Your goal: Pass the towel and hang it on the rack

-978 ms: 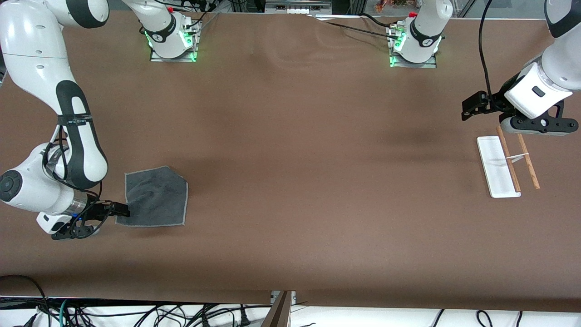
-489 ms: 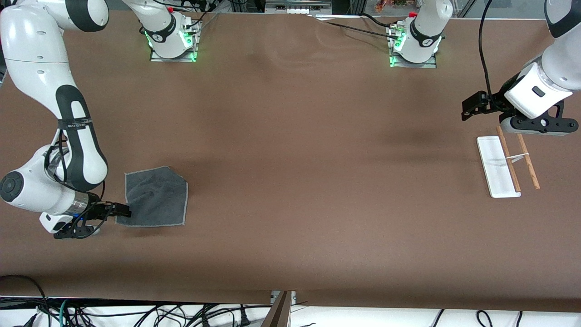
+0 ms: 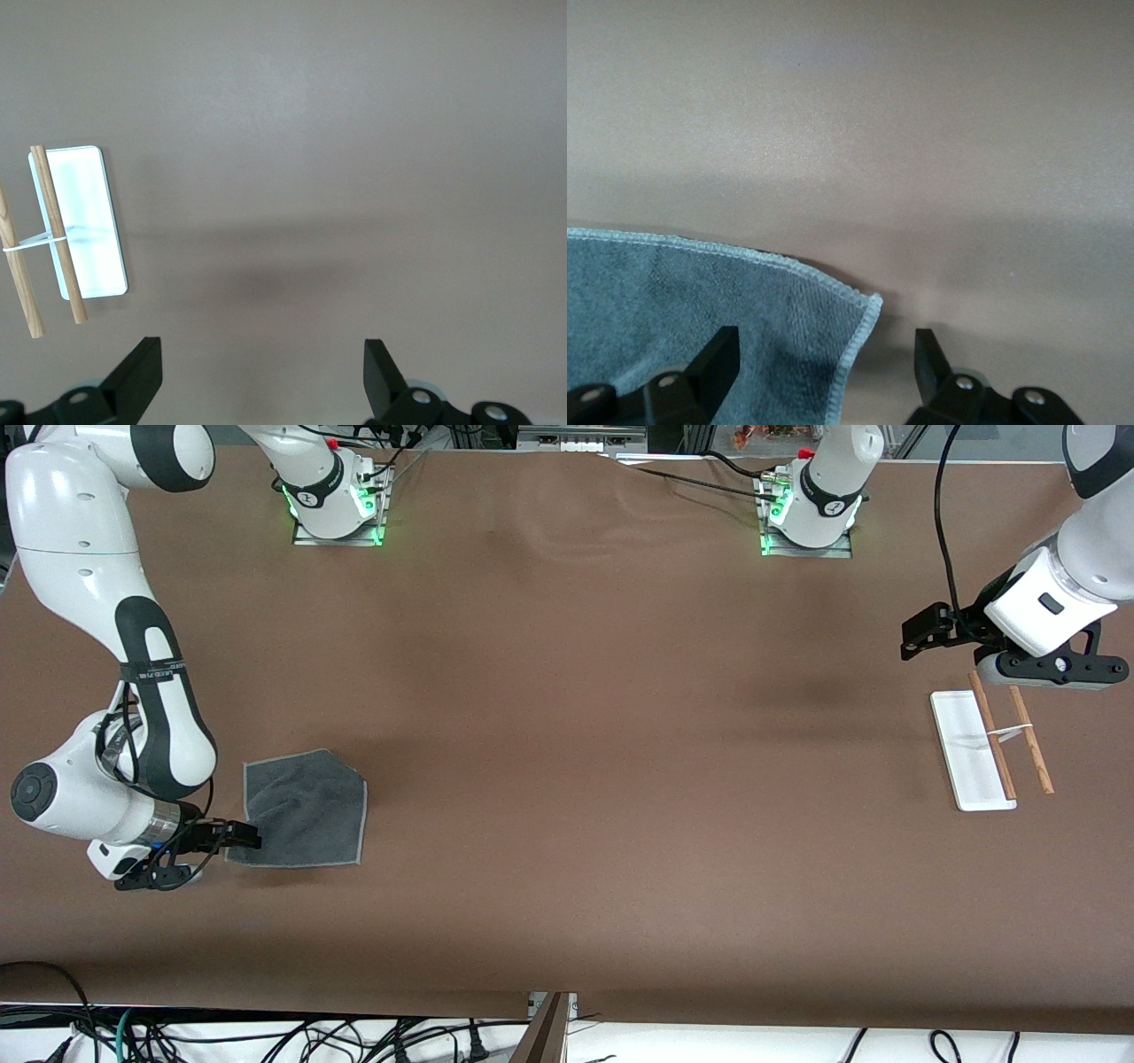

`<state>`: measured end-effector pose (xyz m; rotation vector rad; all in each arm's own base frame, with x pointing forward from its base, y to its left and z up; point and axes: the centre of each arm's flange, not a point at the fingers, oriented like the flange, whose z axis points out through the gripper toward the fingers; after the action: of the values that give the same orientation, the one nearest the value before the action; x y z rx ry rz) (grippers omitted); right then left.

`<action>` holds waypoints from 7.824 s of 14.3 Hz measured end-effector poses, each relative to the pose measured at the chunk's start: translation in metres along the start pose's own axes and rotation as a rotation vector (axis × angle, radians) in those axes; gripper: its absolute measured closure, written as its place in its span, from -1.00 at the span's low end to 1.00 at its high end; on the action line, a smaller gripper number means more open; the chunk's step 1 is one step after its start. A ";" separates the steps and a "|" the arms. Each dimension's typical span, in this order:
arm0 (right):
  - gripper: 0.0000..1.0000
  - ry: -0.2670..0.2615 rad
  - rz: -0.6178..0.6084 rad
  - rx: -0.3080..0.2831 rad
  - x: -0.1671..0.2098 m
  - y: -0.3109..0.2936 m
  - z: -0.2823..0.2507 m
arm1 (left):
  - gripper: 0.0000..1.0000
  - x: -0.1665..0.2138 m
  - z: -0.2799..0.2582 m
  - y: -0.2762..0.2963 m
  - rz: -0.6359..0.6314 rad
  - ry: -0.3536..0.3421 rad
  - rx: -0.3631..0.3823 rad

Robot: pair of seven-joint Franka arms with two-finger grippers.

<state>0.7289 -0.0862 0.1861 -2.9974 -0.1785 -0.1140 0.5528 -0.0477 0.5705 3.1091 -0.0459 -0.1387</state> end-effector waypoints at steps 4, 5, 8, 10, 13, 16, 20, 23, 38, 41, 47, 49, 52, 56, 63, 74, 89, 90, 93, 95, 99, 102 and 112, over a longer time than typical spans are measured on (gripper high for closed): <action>-0.45 0.005 -0.001 -0.002 0.000 0.000 0.001 | -1.00 -0.001 0.000 0.000 0.000 -0.005 0.000; -0.42 0.005 -0.007 -0.002 0.000 0.000 0.001 | -1.00 -0.001 0.000 0.000 0.000 -0.005 0.000; -0.22 0.006 -0.014 -0.002 0.000 0.000 0.001 | -1.00 -0.001 0.000 0.000 0.000 -0.005 0.000; 0.04 0.007 -0.018 -0.002 0.001 0.000 0.001 | -1.00 -0.001 0.000 0.000 0.000 -0.005 0.000; 0.53 0.008 -0.022 -0.002 0.001 0.000 0.001 | -1.00 -0.001 0.000 0.000 0.000 -0.005 0.000; 0.96 0.009 -0.023 -0.002 0.001 0.000 0.001 | -1.00 -0.001 0.000 -0.001 -0.001 -0.005 0.000; 0.96 0.006 -0.040 0.013 0.008 -0.008 -0.009 | -1.00 -0.001 0.000 -0.001 -0.002 -0.005 0.000; 0.96 -0.026 -0.070 0.052 0.020 -0.026 -0.046 | -1.00 -0.001 0.000 -0.001 -0.002 -0.005 0.000; 0.96 -0.239 0.052 0.032 -0.005 -0.240 -0.259 | -1.00 -0.001 0.000 -0.001 -0.002 -0.005 0.000; 0.96 -0.257 0.139 -0.002 -0.022 -0.315 -0.288 | -1.00 0.000 0.000 -0.002 -0.003 -0.005 0.000; 0.96 -0.237 0.316 -0.043 -0.052 -0.438 -0.317 | -1.00 -0.001 0.001 -0.001 -0.005 -0.014 -0.012; 0.96 -0.214 0.379 -0.022 -0.065 -0.482 -0.328 | -1.00 -0.002 0.002 0.007 0.009 -0.021 -0.044; 0.96 -0.233 0.499 0.130 -0.073 -0.524 -0.344 | -1.00 -0.002 0.002 0.022 0.073 -0.025 -0.171; 0.96 -0.254 0.658 0.294 -0.070 -0.550 -0.356 | -1.00 0.016 0.039 0.038 0.124 -0.094 -0.301; 0.96 -0.293 0.949 0.532 -0.065 -0.585 -0.382 | -1.00 0.044 0.118 0.118 0.402 -0.161 -0.765; 0.96 -0.312 1.021 0.585 -0.065 -0.594 -0.388 | -1.00 0.078 0.189 0.160 0.874 0.240 -1.149; 0.96 -0.311 1.026 0.588 -0.065 -0.594 -0.389 | -0.22 0.083 0.234 0.186 0.989 0.378 -1.237; 0.96 -0.311 1.026 0.588 -0.065 -0.594 -0.389 | -0.22 0.082 0.234 0.188 0.993 0.378 -1.240; 0.96 -0.311 1.026 0.588 -0.065 -0.594 -0.389 | -0.06 0.080 0.231 0.198 0.999 0.397 -1.265; 0.96 -0.311 1.026 0.588 -0.065 -0.594 -0.389 | 0.42 0.080 0.231 0.199 1.005 0.404 -1.266; 0.96 -0.311 1.027 0.588 -0.065 -0.594 -0.389 | 0.93 0.081 0.231 0.198 1.007 0.408 -1.265; 0.96 -0.311 1.027 0.588 -0.065 -0.594 -0.388 | 0.93 0.081 0.231 0.198 1.006 0.408 -1.265; -0.59 -0.299 1.052 0.600 -0.058 -0.586 -0.390 | 0.94 0.082 0.231 0.195 1.003 0.412 -1.262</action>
<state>0.5728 0.4289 0.6431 -2.1370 1.0947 0.4119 0.6082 -0.2513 0.3396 1.5489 -0.9934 0.3509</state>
